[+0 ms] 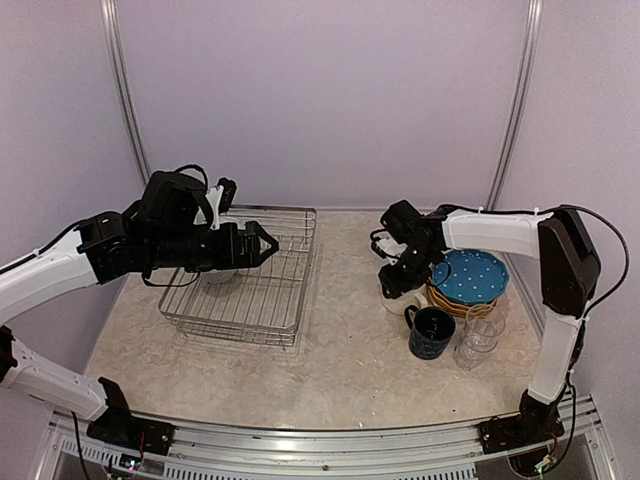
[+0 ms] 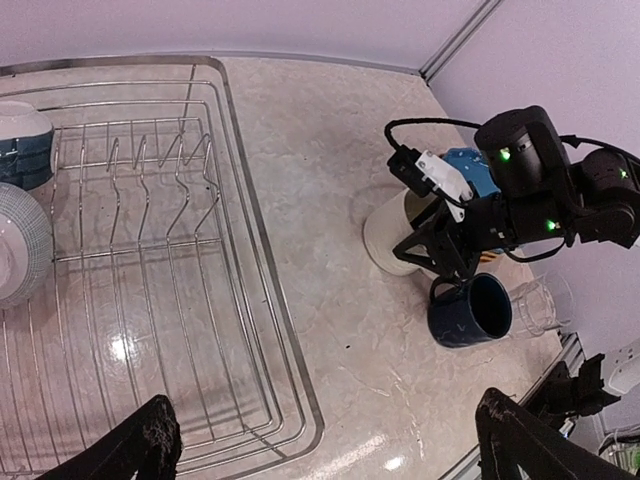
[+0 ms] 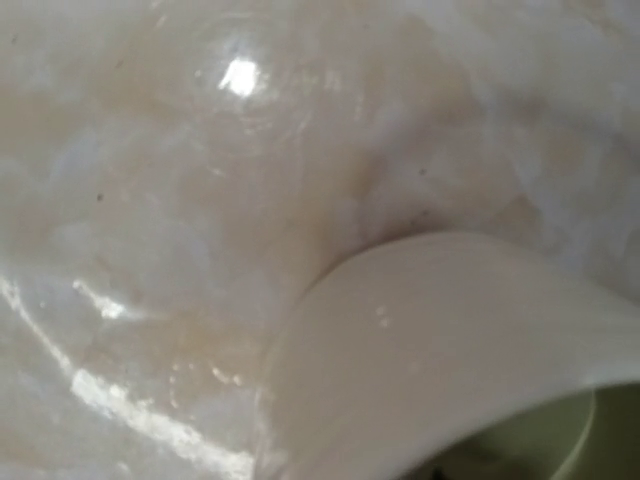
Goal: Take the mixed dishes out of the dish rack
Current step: Place the cup at the center of the board, then grab the bowl from the dish rack.
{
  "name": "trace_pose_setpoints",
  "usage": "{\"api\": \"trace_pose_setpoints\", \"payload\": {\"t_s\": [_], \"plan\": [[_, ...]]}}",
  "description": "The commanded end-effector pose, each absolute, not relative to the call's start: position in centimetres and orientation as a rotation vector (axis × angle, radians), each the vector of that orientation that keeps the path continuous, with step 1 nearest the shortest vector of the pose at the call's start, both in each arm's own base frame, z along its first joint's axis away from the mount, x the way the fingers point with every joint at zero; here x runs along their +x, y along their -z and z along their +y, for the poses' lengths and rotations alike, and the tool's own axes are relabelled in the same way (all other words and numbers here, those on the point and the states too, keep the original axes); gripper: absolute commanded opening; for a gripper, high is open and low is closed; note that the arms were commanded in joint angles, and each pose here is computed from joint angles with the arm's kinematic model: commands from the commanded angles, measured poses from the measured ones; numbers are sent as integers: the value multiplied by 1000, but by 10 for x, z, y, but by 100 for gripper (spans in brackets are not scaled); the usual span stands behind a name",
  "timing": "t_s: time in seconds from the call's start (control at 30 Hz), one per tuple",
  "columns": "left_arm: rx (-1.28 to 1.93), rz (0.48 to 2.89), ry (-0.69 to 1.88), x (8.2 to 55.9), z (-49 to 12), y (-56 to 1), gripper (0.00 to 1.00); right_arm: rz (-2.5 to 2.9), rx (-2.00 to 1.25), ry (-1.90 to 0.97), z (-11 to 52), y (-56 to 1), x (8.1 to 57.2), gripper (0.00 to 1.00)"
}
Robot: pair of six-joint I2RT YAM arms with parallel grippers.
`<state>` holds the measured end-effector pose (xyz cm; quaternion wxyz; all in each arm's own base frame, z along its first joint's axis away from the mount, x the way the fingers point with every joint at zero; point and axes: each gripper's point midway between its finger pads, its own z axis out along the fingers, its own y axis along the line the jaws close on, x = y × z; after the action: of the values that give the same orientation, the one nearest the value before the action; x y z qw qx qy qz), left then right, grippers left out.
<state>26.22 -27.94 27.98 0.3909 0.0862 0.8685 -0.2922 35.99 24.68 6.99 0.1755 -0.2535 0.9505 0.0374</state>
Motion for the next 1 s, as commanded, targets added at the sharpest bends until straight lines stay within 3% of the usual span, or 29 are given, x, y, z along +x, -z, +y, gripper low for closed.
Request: {"api": "trace_pose_setpoints", "payload": {"t_s": [0.0, 0.2, 0.53, 0.8, 0.97], "plan": [[128, 2287, 709, 273, -268, -265, 99, 2632, -697, -168, 248, -104, 359, 57], [8, 2354, 715, 292, -244, -246, 99, 2491, -667, -255, 251, -153, 356, 80], [-188, 2546, 286, 342, -177, -195, 98, 2348, -588, -378, 242, -194, 335, 91], [-210, 2656, 107, 384, -152, -168, 83, 2336, -584, -358, 229, -196, 323, 95], [-194, 2709, -114, 409, -132, -155, 65, 2322, -575, -346, 225, -197, 322, 95]]}}
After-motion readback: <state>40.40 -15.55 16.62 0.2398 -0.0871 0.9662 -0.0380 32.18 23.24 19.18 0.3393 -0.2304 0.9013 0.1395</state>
